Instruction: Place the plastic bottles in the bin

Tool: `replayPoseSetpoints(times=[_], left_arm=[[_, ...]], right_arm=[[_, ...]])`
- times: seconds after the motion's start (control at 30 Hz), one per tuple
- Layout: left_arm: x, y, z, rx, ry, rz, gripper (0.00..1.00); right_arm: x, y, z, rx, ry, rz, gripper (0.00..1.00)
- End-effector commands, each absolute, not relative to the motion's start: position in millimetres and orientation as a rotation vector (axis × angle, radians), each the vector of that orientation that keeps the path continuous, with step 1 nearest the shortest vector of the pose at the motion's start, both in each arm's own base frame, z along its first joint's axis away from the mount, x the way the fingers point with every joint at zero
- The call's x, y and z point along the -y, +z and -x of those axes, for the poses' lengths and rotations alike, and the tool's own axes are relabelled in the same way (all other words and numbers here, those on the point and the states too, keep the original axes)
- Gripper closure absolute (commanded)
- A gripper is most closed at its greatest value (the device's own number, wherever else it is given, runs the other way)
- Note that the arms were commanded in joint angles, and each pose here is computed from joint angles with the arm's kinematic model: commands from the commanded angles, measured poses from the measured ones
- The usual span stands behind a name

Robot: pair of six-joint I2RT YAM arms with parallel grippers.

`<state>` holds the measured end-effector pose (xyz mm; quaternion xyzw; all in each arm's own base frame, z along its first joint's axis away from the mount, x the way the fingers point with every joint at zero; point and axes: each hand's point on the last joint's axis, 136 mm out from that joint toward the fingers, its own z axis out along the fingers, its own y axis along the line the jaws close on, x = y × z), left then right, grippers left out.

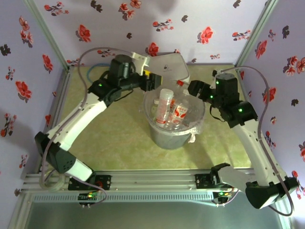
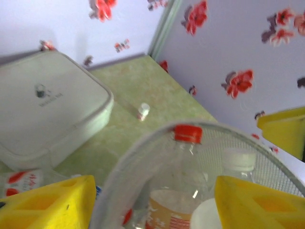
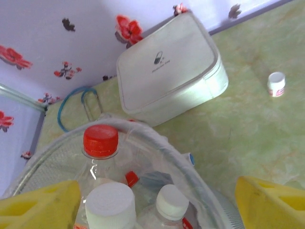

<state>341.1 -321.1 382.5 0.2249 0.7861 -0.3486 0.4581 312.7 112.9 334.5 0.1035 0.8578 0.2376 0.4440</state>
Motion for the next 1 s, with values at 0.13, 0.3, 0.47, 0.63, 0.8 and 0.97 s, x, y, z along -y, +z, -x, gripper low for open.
replayPoseSetpoints(times=[0.13, 0.3, 0.47, 0.63, 0.8, 0.97], left_arm=[[255, 396, -370, -1.903, -0.881, -0.246, 0.27], [235, 339, -391, -2.045, -0.823, -0.122, 0.22], [218, 278, -417, -2.168, -0.753, -0.024, 0.15], [196, 219, -453, -2.236, -0.832, 0.458, 0.18], [208, 174, -470, -2.253, -0.917, 0.693, 0.15], [224, 141, -482, -2.272, -0.965, 0.779, 0.05]], right_arm=[[-83, 352, -311, -2.01, 0.551, -0.39, 0.12], [-77, 340, -311, -2.027, 0.559, -0.444, 0.12], [-70, 330, -309, -2.044, 0.55, -0.482, 0.12], [-69, 320, -309, -2.055, 0.559, -0.512, 0.12], [-63, 310, -308, -2.062, 0.54, -0.541, 0.11], [-58, 306, -303, -2.073, 0.511, -0.551, 0.11]])
